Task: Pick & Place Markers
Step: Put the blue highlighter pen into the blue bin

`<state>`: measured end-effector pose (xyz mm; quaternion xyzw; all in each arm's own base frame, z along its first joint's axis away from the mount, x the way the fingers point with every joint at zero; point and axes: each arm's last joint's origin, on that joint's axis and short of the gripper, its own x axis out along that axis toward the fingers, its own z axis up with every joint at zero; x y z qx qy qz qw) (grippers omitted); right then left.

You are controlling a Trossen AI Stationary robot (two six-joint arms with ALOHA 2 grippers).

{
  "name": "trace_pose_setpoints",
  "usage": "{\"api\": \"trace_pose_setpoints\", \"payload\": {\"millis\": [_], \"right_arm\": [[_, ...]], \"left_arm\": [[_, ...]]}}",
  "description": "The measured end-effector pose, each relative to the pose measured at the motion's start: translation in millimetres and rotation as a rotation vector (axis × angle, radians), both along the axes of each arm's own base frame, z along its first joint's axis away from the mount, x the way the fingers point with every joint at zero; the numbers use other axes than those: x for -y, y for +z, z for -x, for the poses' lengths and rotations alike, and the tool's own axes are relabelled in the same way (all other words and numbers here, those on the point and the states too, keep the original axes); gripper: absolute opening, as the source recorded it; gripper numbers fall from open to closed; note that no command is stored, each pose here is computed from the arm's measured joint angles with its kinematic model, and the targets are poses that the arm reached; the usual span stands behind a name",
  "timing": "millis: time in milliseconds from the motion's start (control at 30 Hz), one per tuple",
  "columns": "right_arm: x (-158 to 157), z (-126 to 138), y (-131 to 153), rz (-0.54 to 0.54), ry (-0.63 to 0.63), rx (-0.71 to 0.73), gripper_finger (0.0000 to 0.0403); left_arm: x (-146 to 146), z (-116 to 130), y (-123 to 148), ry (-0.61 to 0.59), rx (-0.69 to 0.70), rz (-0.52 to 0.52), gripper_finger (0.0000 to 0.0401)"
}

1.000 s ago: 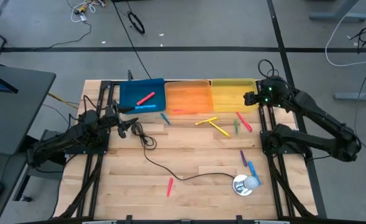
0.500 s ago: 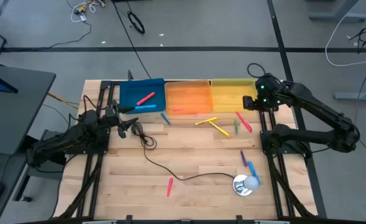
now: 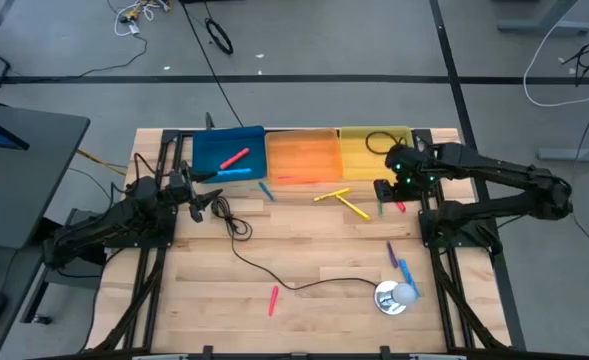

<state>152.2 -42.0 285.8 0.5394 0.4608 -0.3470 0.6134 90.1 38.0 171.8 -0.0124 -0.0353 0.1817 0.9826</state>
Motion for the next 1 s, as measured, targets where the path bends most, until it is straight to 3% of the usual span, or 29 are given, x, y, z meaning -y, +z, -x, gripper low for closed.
{"api": "trace_pose_setpoints", "payload": {"millis": [633, 1000], "right_arm": [[-68.5, 1.8, -1.8, -0.172, -0.018, -0.137, 0.0245], [-95.3, 18.8, -3.7, -0.181, 0.015, -0.277, 0.0245]], "left_arm": [[0.0, 0.0, 0.0, 0.0, 0.0, 0.0, 0.028], [0.0, 0.0, -0.1, 0.0, 0.0, 0.0, 0.028]]}}
